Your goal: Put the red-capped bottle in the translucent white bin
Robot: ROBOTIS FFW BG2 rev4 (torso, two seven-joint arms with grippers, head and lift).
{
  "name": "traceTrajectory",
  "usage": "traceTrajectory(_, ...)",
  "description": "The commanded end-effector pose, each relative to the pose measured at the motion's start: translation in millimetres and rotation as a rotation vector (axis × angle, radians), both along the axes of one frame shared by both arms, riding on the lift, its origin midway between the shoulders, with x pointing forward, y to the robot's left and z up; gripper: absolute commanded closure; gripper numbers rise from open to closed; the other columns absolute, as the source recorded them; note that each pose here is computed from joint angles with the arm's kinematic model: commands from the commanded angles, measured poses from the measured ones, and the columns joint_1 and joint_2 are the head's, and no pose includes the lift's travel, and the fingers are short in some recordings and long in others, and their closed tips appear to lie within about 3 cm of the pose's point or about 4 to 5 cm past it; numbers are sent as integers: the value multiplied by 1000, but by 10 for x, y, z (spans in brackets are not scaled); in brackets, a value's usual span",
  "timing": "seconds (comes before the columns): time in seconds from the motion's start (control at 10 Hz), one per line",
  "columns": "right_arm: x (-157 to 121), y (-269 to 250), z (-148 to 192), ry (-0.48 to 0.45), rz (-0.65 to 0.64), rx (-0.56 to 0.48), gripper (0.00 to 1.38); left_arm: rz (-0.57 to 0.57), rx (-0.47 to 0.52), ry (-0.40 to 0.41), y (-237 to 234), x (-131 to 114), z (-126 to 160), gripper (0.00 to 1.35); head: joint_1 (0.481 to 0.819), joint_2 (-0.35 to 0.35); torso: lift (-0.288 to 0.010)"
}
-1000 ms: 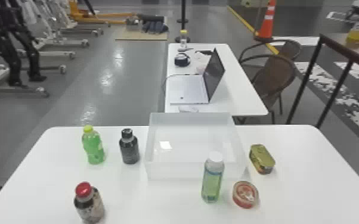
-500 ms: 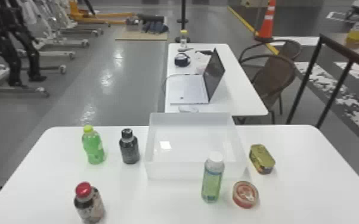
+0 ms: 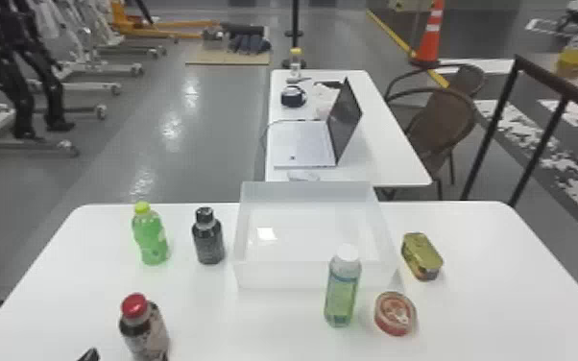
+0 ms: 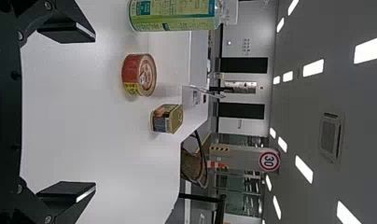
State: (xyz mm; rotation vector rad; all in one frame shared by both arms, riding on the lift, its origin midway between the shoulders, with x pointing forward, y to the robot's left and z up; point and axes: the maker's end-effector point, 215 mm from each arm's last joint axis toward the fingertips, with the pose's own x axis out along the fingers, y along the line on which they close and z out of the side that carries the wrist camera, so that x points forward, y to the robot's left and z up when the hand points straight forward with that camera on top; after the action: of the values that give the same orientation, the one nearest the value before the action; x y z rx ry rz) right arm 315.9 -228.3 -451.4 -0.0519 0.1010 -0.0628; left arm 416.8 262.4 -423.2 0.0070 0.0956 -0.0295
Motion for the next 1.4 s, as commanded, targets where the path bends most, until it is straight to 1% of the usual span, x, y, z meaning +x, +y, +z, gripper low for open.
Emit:
traceTrajectory(0.0,5,12,-5,0,2,1,170,7,14,6,137,155,-33,160,549,0,-100)
traceTrajectory(0.2,23,20,2,-3,-1,3,170,-76,19,15,68,369,-70,160,549,0,-100)
traceTrajectory(0.4,34,34,-6,-3,4,4,170,-125,11,42,20,513,-179,159,549,0,-100)
traceTrajectory(0.7,51,63,-17,-2,8,10,170,-152,1,76,24,646,-309,160,549,0,-100)
traceTrajectory(0.8,62,67,-15,-4,9,10,170,-164,-1,83,26,682,-320,268,549,0,-100)
traceTrajectory(0.9,62,73,-15,-4,12,11,170,-162,9,80,42,701,-305,637,549,0,-100)
traceTrajectory(1.0,59,63,-23,-2,10,11,170,-155,12,72,55,709,-281,799,549,0,-100)
traceTrajectory(1.1,59,63,-23,-2,9,13,170,-153,27,69,59,696,-272,917,549,0,-100)
traceTrajectory(1.2,56,65,-31,-1,8,14,170,-153,36,64,55,699,-253,1064,549,0,-100)
traceTrajectory(1.3,60,65,-33,-1,8,14,170,-160,48,55,40,704,-214,1064,549,0,-100)
